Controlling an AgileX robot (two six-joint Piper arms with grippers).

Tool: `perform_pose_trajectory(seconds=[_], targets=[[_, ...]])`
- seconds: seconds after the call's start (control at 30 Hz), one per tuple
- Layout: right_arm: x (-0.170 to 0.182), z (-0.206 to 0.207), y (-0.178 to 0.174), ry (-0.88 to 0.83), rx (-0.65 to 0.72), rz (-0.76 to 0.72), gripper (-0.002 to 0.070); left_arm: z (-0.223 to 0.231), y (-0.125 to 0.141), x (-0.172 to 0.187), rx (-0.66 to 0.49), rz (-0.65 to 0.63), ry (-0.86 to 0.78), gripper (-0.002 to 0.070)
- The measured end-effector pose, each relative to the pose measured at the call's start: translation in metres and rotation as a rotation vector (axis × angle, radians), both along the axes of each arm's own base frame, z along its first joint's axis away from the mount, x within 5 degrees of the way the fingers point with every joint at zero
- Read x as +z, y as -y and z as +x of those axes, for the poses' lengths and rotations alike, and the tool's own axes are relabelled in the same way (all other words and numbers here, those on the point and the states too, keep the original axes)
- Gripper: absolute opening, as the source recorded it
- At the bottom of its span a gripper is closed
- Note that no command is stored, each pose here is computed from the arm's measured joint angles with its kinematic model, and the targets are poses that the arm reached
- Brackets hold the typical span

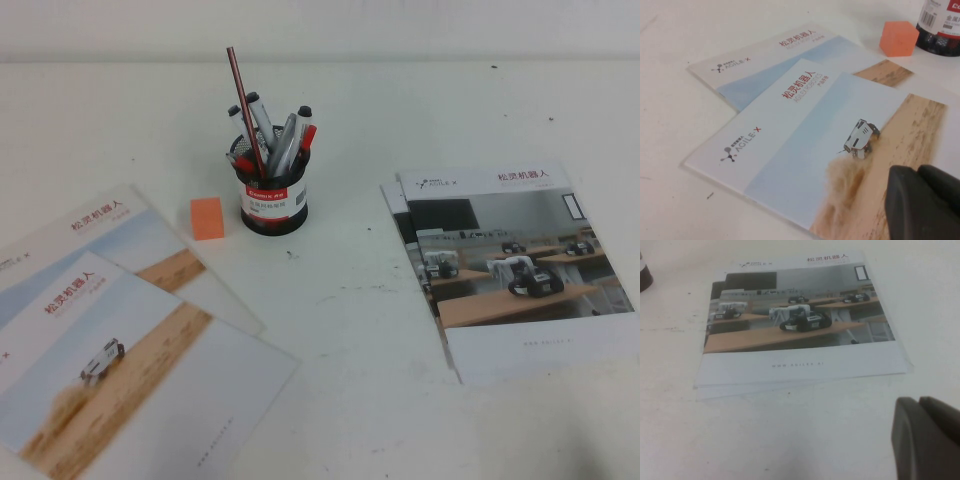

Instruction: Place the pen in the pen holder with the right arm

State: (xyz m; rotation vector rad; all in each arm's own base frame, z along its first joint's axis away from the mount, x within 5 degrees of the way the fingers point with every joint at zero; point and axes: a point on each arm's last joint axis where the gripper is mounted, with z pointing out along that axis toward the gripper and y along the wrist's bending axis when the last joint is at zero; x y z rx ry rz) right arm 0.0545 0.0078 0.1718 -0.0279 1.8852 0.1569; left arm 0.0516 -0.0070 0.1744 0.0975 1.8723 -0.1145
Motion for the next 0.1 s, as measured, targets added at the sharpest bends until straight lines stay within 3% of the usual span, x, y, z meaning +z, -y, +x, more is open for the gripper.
perform_pose_trajectory(seconds=[0.1], targets=[[0.0000,0.0000,0.0000,0.000,0.000,0.000,-0.0019,0.0000,0.0000,0.0000,0.000,0.000,0.000,-0.0001]])
